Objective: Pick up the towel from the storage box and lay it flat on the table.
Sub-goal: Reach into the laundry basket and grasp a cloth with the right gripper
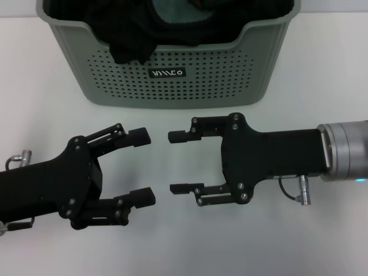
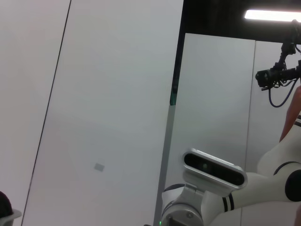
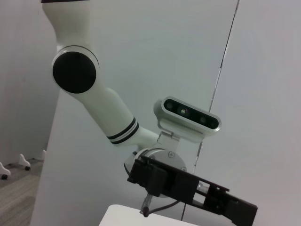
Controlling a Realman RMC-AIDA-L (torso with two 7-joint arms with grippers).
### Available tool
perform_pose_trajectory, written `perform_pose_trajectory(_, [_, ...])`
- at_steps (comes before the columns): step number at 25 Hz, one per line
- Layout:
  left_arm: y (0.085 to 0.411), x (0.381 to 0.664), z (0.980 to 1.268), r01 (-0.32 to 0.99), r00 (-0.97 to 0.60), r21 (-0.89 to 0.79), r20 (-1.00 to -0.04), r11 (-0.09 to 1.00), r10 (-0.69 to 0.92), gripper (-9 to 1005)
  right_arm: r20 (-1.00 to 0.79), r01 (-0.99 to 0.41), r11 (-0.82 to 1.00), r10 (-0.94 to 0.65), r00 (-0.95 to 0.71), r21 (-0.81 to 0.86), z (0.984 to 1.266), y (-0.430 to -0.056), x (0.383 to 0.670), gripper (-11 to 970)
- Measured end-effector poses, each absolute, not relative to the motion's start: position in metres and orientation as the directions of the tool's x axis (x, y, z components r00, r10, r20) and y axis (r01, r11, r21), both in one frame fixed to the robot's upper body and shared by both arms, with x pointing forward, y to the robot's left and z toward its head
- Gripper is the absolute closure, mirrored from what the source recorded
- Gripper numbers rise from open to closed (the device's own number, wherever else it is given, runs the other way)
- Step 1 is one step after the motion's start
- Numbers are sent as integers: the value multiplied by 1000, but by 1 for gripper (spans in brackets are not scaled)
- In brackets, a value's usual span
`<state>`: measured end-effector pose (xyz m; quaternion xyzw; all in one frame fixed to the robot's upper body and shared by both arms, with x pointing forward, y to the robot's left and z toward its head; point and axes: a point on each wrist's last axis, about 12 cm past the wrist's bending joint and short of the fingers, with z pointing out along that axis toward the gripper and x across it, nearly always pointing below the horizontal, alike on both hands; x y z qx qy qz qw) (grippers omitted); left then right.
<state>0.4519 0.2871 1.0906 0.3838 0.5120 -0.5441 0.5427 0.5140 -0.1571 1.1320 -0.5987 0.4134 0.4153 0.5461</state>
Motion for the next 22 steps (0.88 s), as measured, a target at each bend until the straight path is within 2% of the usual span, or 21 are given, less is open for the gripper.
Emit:
perform_pose_trajectory(3, [290,452,1091,982,-105,-134,-974,136,-202,114,-953,-954,-27,-38,299,-299,1136,-164,518,318])
perform_pose_trajectory(8, [300,454,1093,972,-67,-114,-972,205,-223,114,-951,-944,109,-47,307,-310,1173,-192,538,319])
perform_pose_trajectory(13, [301,454,1093,969,-57,-109,-972,223,-229,115,-942,-857,392,-111,316,-334,1218,-233,571,320])
perform_pose_trajectory(16, [300,451,1091,968,-46,-100,-972,231,-231,115,-939,-741,579,-174,296,-341,1230,-253,597,323])
perform_pose_trajectory(22, [297,450,1089,967,-44,-101,-970,233,-239,115,-935,-631,692,-223,274,-350,1240,-244,645,327])
